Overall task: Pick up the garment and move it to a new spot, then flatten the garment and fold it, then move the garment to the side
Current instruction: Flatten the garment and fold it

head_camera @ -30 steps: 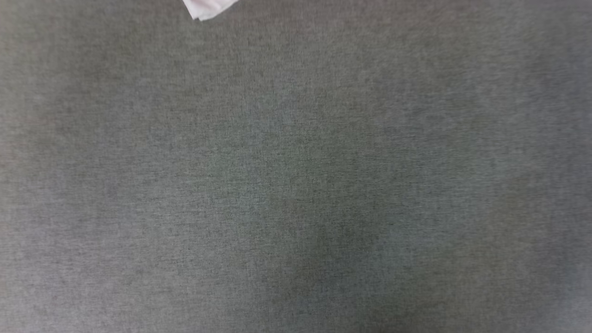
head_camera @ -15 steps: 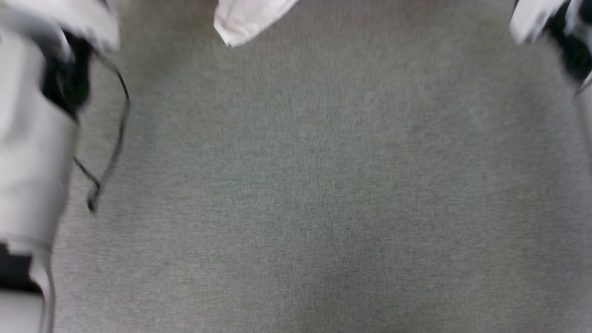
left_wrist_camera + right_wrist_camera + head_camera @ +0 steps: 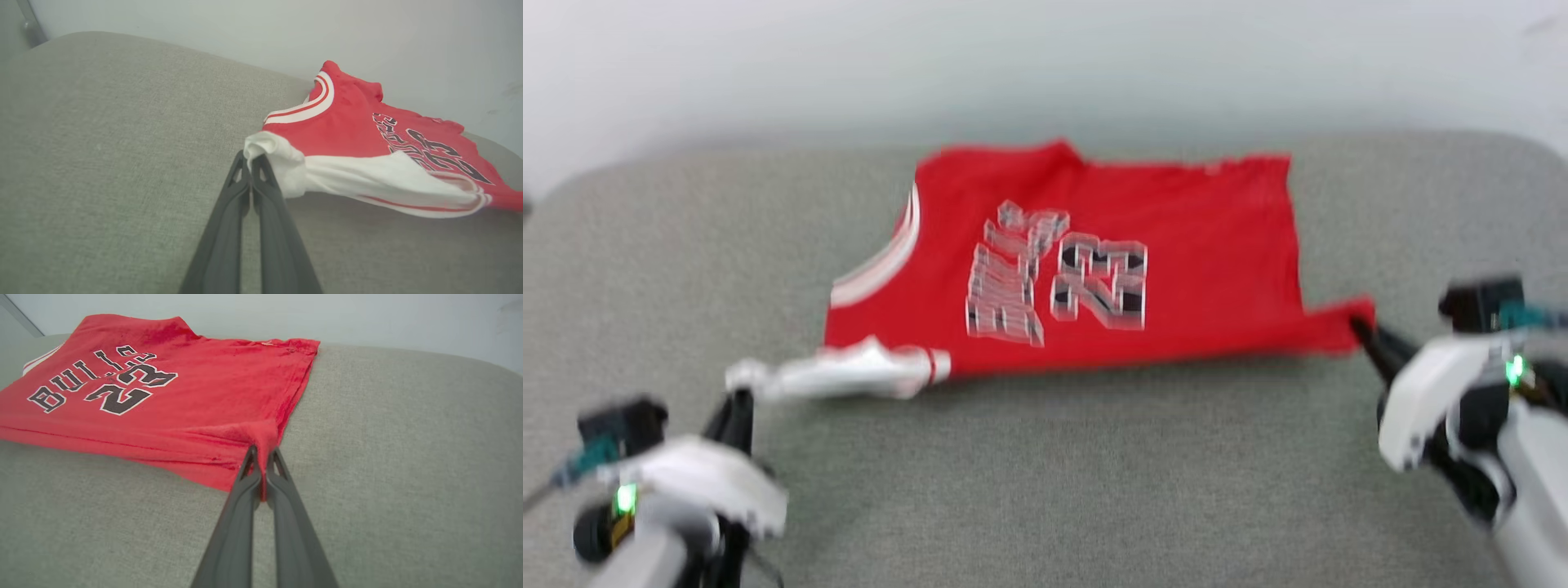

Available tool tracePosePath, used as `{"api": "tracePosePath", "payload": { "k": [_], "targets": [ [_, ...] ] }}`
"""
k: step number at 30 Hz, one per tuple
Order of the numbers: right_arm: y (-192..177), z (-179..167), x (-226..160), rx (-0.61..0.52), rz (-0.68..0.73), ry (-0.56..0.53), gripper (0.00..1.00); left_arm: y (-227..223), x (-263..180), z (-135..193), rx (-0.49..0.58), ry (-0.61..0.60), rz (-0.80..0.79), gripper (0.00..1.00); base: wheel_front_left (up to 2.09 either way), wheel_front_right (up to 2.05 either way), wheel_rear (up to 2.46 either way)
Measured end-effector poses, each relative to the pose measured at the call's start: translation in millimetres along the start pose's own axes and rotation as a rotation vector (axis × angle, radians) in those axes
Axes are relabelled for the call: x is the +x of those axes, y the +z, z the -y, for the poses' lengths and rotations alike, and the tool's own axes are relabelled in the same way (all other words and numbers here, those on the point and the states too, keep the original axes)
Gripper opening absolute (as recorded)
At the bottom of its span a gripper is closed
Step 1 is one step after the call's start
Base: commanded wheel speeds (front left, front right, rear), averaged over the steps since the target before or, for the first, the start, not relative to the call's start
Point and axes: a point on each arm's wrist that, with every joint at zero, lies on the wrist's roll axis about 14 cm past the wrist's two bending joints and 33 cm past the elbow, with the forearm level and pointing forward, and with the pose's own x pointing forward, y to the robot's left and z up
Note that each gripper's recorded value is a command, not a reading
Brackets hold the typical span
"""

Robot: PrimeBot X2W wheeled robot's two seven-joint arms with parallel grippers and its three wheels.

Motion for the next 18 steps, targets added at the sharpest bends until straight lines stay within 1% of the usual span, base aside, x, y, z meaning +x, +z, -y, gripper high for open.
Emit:
{"api": "tracePosePath", "payload": {
  "k": [1,2,7,10,11,14,18],
  "targets": [
    [-12.7,-1.0,-18.7,0.019,-0.008,-0.004,0.00,-9.0,-24.0,-3.0,-0.018,0.021,-0.023,0.00,0.00,0.00,0.00],
    [-19.2,-0.9,-27.6,0.029,-0.014,-0.008,0.00,-11.9,-35.2,-3.2,-0.021,0.029,-0.027,0.00,0.00,0.00,0.00],
    [-45.9,-6.2,-67.5,0.057,-0.043,-0.022,0.00,-20.5,-83.1,-5.0,-0.052,0.075,-0.061,0.00,0.00,0.00,0.00],
    [-57.9,-9.3,-87.4,0.086,-0.055,-0.035,0.00,-25.0,-104.2,-3.0,-0.070,0.092,-0.087,0.00,0.00,0.00,0.00],
    [-72.8,-13.3,-104.4,0.110,-0.096,-0.049,0.00,-26.2,-120.0,-3.8,-0.086,0.114,-0.100,0.00,0.00,0.00,0.00],
    [-83.5,-17.3,-117.8,0.129,-0.142,-0.060,0.00,-27.7,-130.4,-2.8,-0.090,0.121,-0.120,0.00,0.00,0.00,0.00],
    [-81.0,-19.1,-120.9,0.139,-0.165,-0.075,0.00,-19.9,-126.6,4.1,-0.071,0.089,-0.120,0.00,0.00,0.00,0.00]
  ]
}}
